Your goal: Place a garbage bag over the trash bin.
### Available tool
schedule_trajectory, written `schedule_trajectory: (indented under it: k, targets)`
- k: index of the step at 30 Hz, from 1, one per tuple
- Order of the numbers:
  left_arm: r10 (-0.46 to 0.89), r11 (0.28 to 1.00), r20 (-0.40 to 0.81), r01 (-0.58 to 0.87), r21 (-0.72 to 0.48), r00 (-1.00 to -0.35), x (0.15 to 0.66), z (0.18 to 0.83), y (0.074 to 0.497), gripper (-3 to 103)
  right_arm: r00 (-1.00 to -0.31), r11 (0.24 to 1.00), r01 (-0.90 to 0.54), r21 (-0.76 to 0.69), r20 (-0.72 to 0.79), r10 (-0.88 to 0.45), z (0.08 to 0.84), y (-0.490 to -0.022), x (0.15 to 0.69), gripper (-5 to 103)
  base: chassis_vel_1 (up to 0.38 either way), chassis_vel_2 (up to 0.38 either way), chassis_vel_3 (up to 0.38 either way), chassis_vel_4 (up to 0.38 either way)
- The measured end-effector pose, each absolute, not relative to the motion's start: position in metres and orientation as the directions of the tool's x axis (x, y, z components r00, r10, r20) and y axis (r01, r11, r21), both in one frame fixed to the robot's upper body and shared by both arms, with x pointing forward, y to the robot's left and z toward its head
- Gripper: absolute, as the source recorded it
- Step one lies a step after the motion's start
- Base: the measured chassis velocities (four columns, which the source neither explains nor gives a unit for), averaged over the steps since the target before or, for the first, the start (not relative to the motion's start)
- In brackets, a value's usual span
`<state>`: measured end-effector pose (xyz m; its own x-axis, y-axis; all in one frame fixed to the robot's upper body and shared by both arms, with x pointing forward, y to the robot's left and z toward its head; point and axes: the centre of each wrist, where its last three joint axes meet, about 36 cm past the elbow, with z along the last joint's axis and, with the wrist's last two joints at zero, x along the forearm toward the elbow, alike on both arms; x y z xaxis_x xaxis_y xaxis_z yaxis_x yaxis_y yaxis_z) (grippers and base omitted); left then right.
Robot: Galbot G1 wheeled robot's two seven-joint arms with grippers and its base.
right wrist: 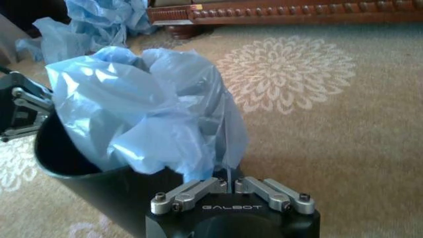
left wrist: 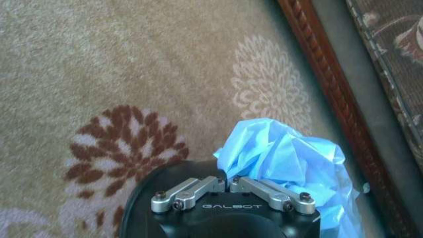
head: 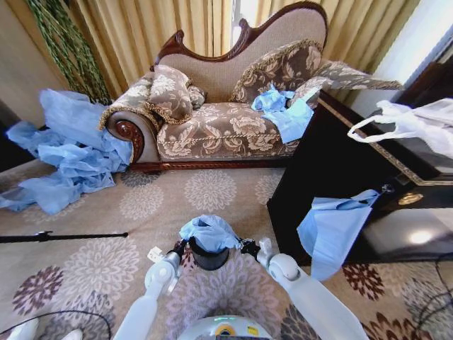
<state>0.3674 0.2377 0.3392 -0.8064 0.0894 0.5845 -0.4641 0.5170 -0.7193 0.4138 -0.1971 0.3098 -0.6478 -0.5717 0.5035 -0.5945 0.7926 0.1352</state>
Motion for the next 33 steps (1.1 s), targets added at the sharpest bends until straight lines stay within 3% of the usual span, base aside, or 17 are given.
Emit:
schedule_trajectory:
  k: [13, 20, 27, 33]
  targets:
    - [0.107, 0.526, 0.606, -0.472, -0.707, -0.788, 0.353, 0.332, 0.236, 0, -0.659, 0.807, -0.574, 0.136, 0.509, -0.554, 0.308, -0.199, 0.370, 0, 0.000, 0.000, 0.000, 0.000]
    - [0.140, 0.631, 0.589, -0.387, -0.673, -0.796, 0.341, 0.325, 0.228, 0, -0.688, 0.817, -0.570, 0.092, 0.491, -0.535, 0.304, -0.191, 0.353, 0, 0.000, 0.000, 0.000, 0.000]
    - [0.167, 0.665, 0.599, -0.359, -0.655, -0.783, 0.331, 0.328, 0.226, 0, -0.688, 0.816, -0.572, 0.088, 0.492, -0.535, 0.304, -0.187, 0.343, 0, 0.000, 0.000, 0.000, 0.000]
    - [0.095, 0.714, 0.632, -0.390, -0.581, -0.769, 0.330, 0.307, 0.228, 0, -0.681, 0.810, -0.578, 0.095, 0.490, -0.544, 0.297, -0.177, 0.334, 0, 0.000, 0.000, 0.000, 0.000]
